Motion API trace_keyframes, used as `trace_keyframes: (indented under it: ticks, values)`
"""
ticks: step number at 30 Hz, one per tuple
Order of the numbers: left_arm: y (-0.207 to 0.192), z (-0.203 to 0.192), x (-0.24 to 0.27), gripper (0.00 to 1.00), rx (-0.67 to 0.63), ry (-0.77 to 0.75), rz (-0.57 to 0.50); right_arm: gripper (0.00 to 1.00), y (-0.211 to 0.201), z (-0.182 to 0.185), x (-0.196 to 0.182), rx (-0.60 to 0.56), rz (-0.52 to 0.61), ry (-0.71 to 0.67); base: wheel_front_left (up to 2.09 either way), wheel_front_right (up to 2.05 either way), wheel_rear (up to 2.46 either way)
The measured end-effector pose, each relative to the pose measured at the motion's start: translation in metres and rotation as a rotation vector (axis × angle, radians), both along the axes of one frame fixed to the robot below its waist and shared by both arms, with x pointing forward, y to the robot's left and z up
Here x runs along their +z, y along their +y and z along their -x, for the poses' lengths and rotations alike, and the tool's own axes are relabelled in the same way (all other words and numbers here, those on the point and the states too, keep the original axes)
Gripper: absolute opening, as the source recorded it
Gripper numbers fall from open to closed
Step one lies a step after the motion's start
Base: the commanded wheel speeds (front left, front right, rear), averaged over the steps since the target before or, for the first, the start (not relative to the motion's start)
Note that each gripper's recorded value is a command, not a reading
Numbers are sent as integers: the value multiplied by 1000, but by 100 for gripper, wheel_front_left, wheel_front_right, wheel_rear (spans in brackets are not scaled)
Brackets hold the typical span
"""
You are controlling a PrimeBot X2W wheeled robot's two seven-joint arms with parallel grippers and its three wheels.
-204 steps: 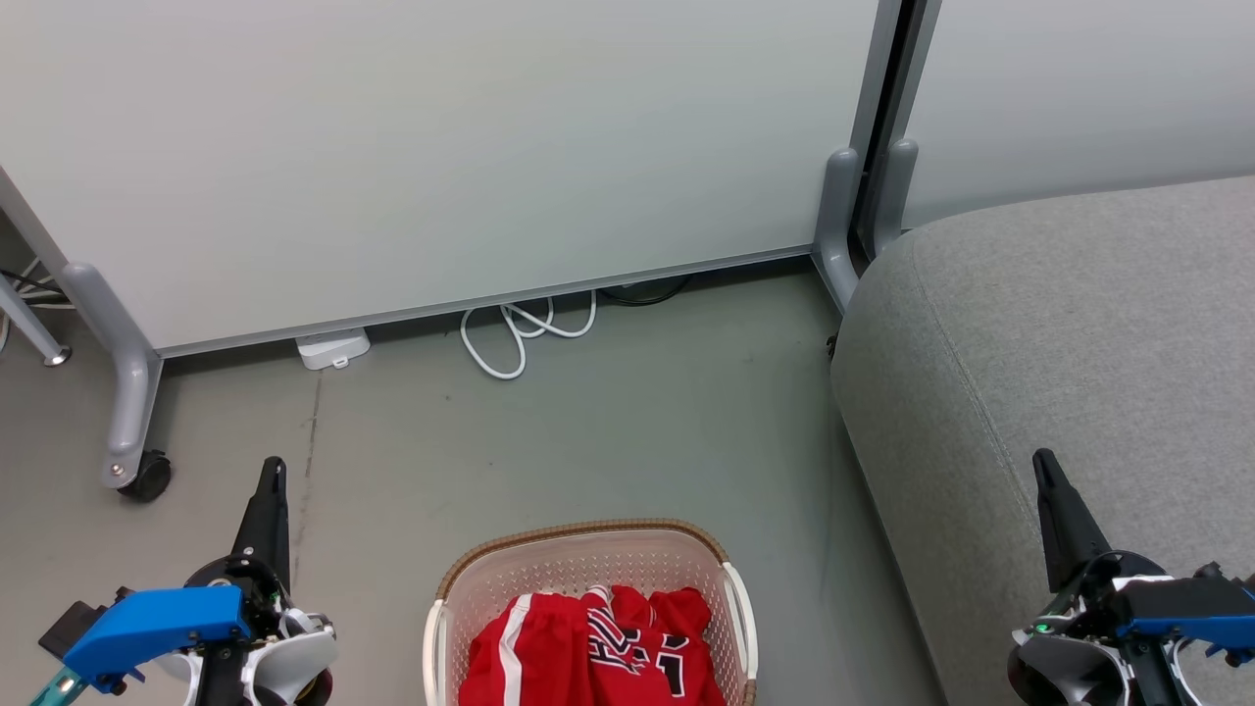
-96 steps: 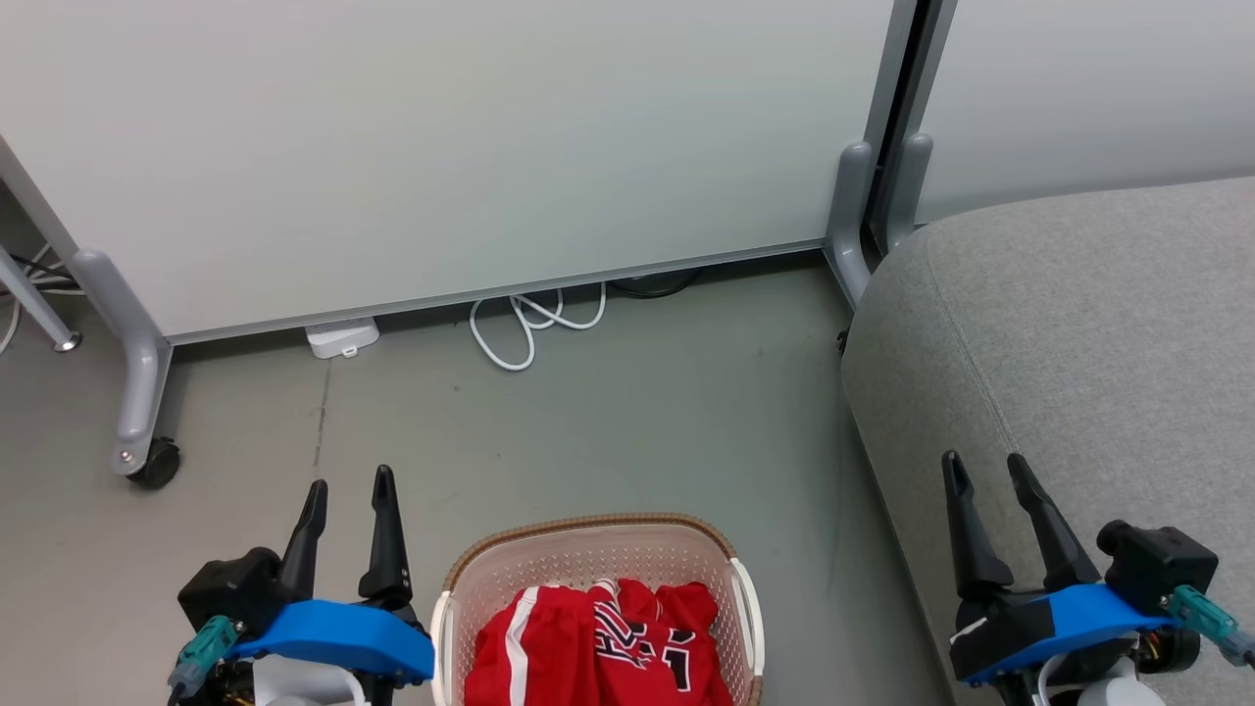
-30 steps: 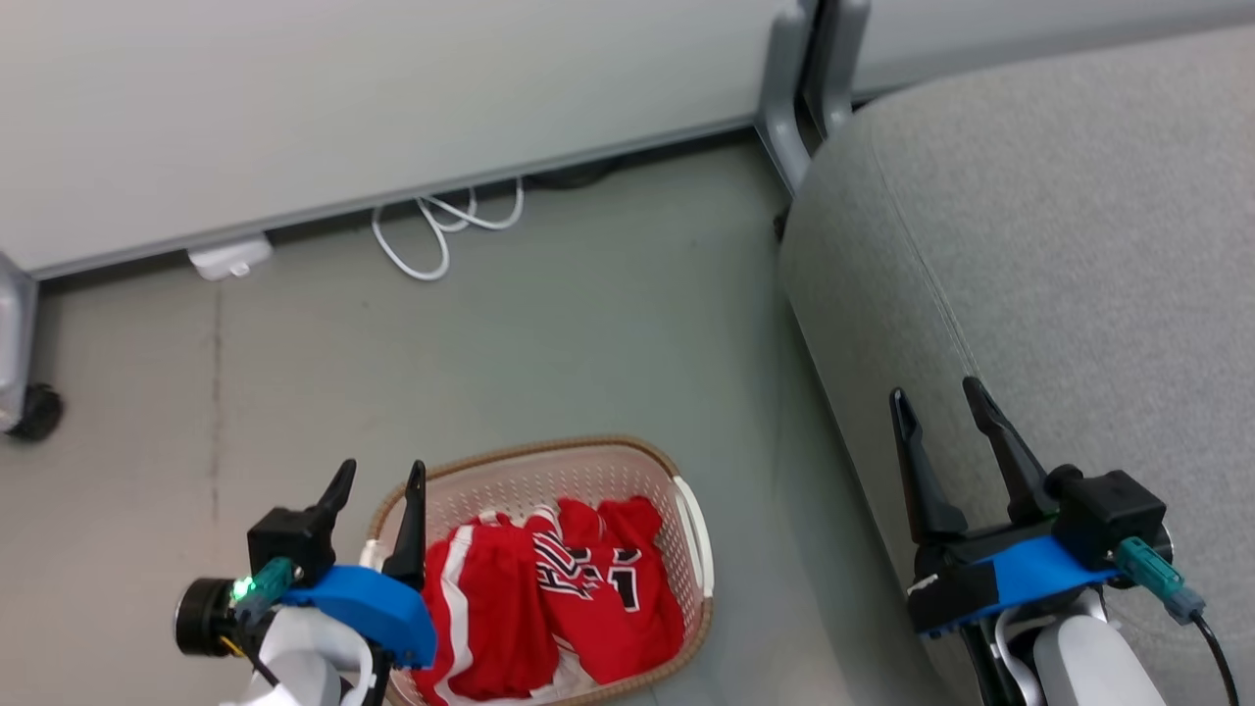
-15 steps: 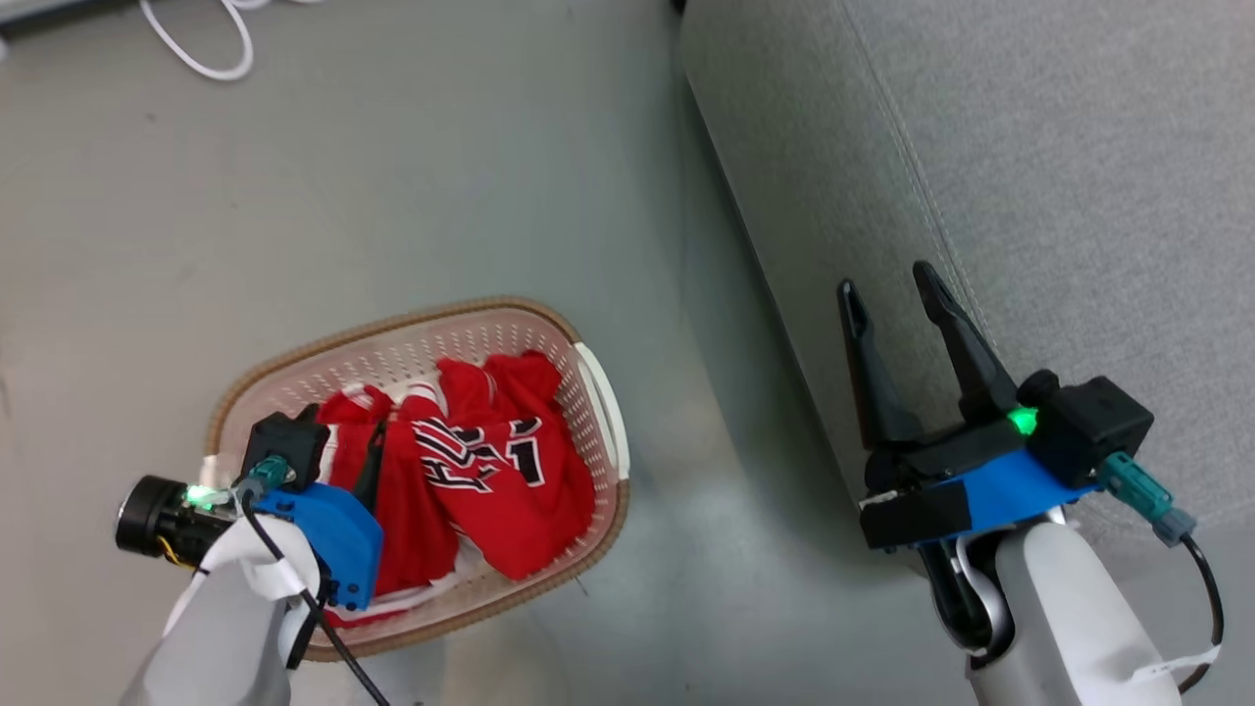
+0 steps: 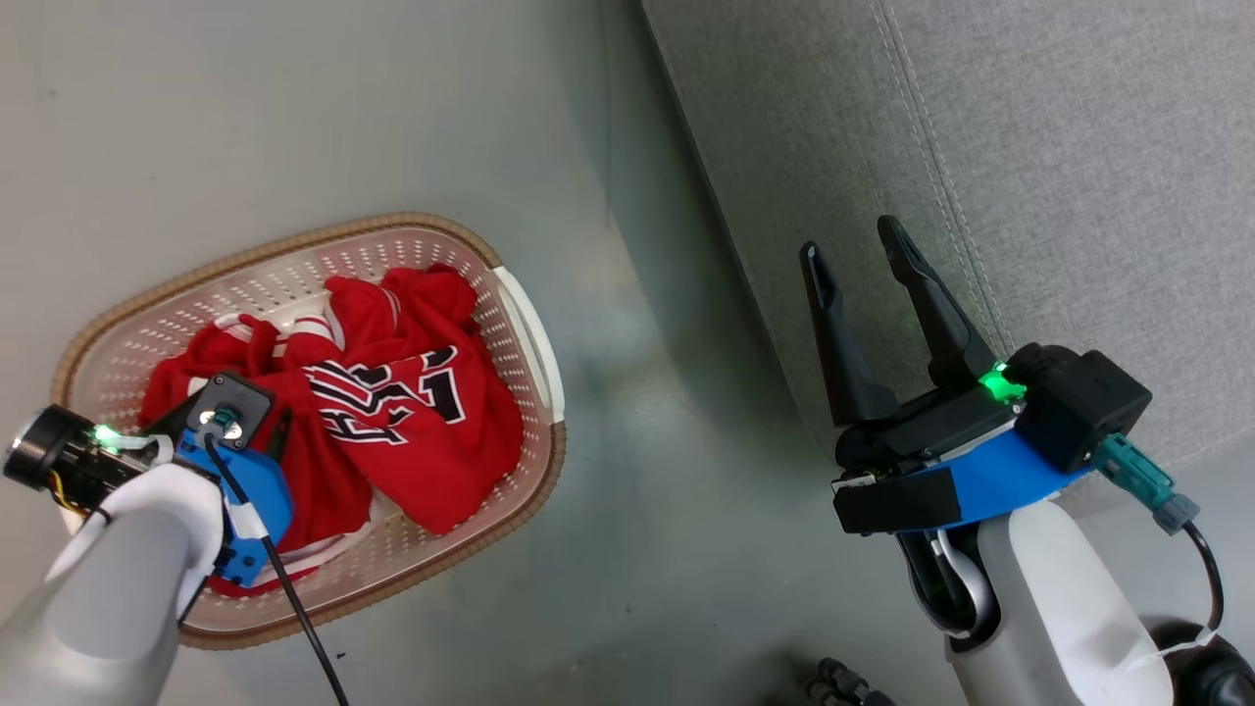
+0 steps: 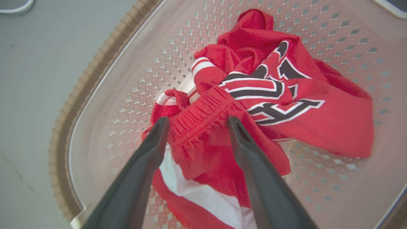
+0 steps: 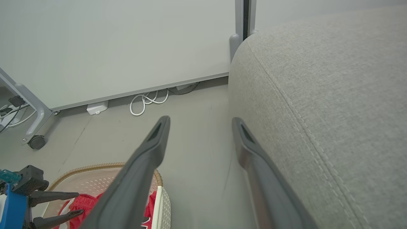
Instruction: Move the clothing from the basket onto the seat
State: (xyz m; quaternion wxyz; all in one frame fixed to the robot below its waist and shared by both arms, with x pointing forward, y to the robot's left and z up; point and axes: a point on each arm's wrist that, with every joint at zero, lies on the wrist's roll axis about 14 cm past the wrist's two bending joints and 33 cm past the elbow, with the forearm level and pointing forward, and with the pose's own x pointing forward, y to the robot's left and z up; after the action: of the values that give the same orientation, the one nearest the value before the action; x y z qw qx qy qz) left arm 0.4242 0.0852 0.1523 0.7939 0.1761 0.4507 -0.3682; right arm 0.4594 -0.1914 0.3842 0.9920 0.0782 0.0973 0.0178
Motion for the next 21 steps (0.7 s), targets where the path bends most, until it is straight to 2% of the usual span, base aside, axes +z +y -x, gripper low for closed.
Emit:
trace_keyframes:
  ticks: [10,17,18,19,21]
  values:
    - [6,-4,-29,100,-192,42,-94,100,-4,-1,-17,-8,0,40,0,0,0]
    - [9,1,-42,100,-224,107,-120,100,-3,-3,-25,-6,-16,56,0,0,0]
    - [9,3,-44,87,-223,121,-123,100,-3,-3,-25,-7,-16,57,0,0,0]
    - [9,5,-46,48,-223,133,-125,100,-4,-3,-26,-8,-15,59,0,0,0]
    - [9,7,-47,0,-220,150,-127,100,-4,-3,-27,-10,-16,61,0,0,0]
